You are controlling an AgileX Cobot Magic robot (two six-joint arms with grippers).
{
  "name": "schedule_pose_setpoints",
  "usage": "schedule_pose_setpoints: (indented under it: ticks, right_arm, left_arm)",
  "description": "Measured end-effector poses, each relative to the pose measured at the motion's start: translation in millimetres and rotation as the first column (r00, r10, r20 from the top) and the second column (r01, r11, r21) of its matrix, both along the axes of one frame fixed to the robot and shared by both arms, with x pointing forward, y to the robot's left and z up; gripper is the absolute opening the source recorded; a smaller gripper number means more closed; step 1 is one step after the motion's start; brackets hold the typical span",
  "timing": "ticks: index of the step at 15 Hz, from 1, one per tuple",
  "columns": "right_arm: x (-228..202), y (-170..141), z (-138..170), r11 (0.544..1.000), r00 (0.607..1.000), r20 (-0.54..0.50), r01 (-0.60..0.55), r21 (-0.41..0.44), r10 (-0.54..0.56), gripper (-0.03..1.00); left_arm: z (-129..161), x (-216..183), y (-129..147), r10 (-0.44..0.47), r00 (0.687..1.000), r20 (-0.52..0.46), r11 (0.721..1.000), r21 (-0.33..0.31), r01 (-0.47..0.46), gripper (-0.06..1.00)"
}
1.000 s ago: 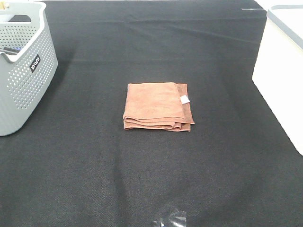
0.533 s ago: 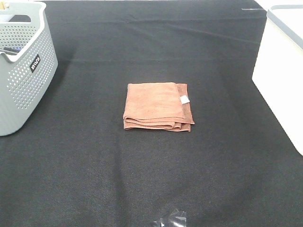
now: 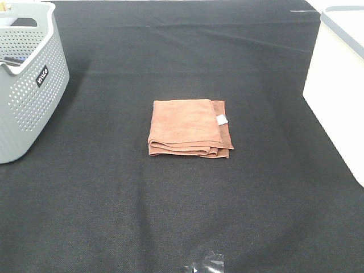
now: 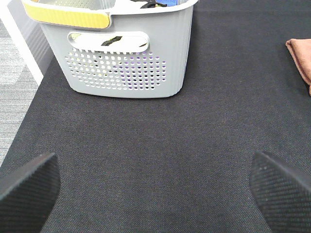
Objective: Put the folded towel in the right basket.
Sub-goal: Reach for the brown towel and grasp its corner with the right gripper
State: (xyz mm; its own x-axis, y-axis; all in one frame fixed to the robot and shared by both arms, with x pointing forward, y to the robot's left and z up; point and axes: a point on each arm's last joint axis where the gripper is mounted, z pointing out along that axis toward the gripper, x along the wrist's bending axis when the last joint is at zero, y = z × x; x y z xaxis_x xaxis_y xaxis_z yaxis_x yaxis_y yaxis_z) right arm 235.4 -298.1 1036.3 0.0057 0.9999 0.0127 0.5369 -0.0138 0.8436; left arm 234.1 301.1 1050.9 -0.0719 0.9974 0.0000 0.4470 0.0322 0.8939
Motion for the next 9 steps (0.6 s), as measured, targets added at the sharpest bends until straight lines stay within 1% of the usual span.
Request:
schedule_pose_setpoints:
  ticks: [9]
  right_arm:
    - [0.0, 0.0, 0.0, 1.0, 1.0, 0.0, 0.0, 0.0, 0.0, 0.97]
  left_arm:
    - [0.0, 0.0, 0.0, 0.0, 1.0, 0.0, 1.0, 0.0, 0.0, 0.99]
